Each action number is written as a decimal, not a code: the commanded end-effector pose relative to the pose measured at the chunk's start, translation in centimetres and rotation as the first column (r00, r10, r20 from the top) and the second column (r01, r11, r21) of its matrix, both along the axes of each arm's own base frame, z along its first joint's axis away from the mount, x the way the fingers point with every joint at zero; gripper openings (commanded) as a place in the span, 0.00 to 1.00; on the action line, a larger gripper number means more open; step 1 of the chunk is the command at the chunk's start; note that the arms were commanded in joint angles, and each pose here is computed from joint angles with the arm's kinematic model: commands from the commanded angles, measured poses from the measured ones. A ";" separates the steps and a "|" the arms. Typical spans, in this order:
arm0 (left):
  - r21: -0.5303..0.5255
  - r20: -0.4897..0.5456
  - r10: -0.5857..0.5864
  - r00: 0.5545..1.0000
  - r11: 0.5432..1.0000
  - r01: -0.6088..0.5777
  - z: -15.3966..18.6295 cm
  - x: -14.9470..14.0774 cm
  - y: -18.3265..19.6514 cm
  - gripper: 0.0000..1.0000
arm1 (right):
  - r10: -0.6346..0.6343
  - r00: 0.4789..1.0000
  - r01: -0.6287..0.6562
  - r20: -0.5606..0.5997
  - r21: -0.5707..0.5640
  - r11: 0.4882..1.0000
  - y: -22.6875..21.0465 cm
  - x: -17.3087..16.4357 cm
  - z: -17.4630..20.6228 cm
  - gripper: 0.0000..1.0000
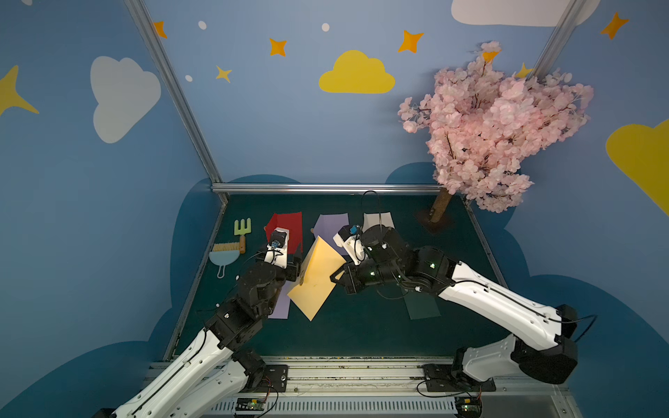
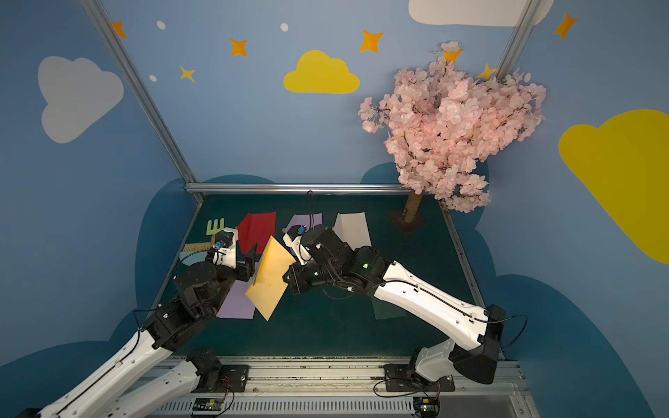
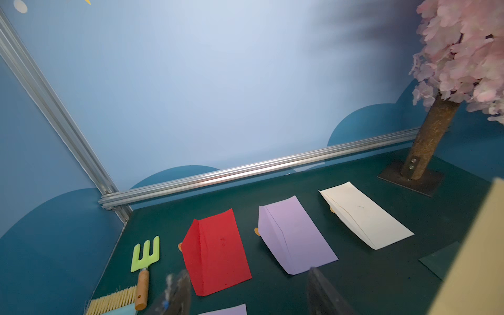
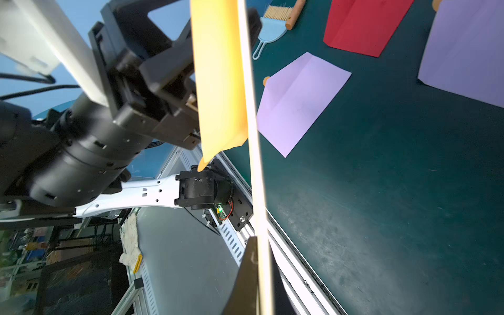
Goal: Open the envelope
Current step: Open the envelope flap on the envelope.
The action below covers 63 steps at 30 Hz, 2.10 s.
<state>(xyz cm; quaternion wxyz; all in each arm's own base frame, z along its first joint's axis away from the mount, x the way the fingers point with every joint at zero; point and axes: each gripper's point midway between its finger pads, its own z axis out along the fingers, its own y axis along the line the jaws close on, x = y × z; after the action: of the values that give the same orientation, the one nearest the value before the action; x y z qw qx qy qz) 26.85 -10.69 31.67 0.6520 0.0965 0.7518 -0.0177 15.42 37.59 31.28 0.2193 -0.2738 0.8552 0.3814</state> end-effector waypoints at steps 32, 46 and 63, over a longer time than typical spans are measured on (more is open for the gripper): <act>-0.103 -0.039 -0.112 0.993 0.989 0.107 -0.3 0.0 -2.5 0.67 | -0.028 0.999 0.029 -0.021 0.045 0.999 0.3 3.0 3.8 0.00; -0.103 -0.024 -0.030 0.999 0.994 0.027 0.1 0.5 -0.7 0.67 | 0.156 0.985 -0.144 -0.076 0.140 0.980 -1.0 -1.9 5.0 0.00; -0.171 -0.010 -0.182 0.983 0.969 0.177 0.3 -0.2 -2.9 0.68 | 0.366 0.925 -0.315 -0.097 0.340 0.886 1.2 -5.0 7.3 0.00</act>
<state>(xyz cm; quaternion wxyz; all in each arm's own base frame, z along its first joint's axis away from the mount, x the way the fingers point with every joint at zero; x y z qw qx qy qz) 27.25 -12.29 30.50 0.6284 0.0932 0.7666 -0.0936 10.98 38.33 36.62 0.1090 -0.3349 0.7675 0.5356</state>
